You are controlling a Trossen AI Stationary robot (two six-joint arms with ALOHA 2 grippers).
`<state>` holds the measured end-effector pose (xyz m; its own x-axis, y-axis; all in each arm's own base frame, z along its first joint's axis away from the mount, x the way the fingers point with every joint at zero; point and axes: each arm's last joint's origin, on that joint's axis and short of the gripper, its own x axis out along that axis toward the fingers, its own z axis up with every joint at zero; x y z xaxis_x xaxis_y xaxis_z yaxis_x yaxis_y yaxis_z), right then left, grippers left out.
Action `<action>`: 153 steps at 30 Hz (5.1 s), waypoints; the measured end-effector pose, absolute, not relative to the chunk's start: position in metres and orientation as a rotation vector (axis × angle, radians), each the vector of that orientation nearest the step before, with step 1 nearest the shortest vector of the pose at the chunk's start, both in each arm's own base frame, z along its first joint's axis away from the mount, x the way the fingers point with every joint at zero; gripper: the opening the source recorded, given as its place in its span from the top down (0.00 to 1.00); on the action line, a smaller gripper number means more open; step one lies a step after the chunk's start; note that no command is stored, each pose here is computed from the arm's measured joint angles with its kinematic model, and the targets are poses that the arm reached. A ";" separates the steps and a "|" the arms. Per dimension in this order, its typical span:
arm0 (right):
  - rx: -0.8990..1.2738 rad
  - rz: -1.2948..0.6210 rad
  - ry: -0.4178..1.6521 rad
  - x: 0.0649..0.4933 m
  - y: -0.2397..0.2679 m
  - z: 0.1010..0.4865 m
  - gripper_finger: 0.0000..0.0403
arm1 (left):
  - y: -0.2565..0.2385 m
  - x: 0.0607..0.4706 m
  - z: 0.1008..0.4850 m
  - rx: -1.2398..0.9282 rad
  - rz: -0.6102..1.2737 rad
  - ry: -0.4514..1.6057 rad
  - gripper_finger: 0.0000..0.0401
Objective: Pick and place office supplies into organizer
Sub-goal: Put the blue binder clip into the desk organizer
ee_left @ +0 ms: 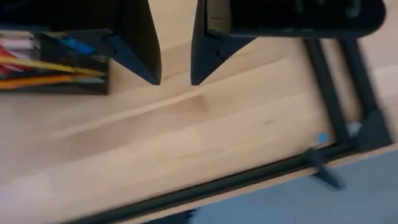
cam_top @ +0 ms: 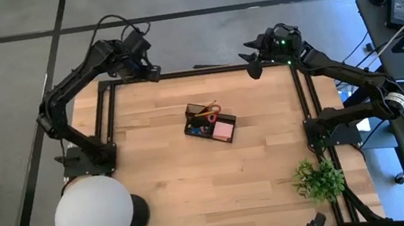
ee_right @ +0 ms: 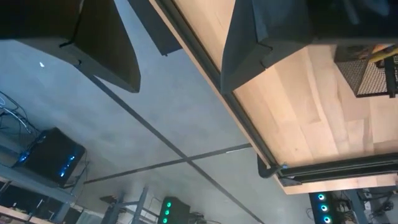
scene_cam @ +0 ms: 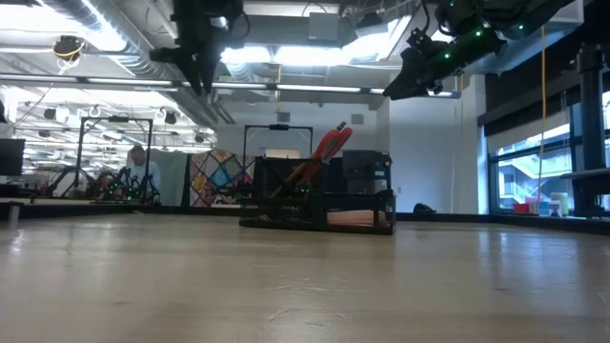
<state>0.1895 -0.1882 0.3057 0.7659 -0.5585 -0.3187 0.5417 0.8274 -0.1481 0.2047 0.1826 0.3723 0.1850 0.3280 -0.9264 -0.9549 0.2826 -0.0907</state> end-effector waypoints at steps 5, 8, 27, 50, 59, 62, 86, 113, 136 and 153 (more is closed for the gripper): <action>-0.045 -0.597 0.367 0.189 -0.188 0.305 0.43 | 0.181 0.193 0.376 -0.821 1.180 0.959 0.80; -0.046 -0.597 0.367 0.189 -0.188 0.305 0.43 | 0.178 0.180 0.386 -0.837 1.215 0.899 0.80; -0.028 -0.592 0.399 0.195 -0.193 0.296 0.43 | 0.161 0.160 0.369 -0.906 1.448 0.835 0.80; -0.061 -0.603 0.342 0.201 -0.201 0.296 0.43 | 0.170 0.218 0.261 -0.587 1.753 0.158 0.80; -0.091 -0.615 0.281 0.202 -0.203 0.302 0.43 | 0.182 0.206 0.227 -0.576 1.996 0.207 0.80; -0.096 -0.621 0.250 0.202 -0.203 0.305 0.43 | 0.189 0.209 0.211 -0.582 2.037 0.231 0.80; -0.021 -0.626 0.251 0.202 -0.203 0.303 0.43 | 0.238 0.162 0.141 -0.740 2.433 0.341 0.80; 0.035 -0.603 0.407 0.199 -0.199 0.287 0.43 | 0.279 0.145 0.137 -1.065 2.280 0.272 0.80; 0.025 -0.605 0.395 0.199 -0.200 0.289 0.43 | 0.286 0.140 0.143 -1.145 2.307 0.200 0.80; 0.029 -0.604 0.395 0.199 -0.199 0.288 0.43 | 0.286 0.140 0.144 -1.134 2.330 0.146 0.80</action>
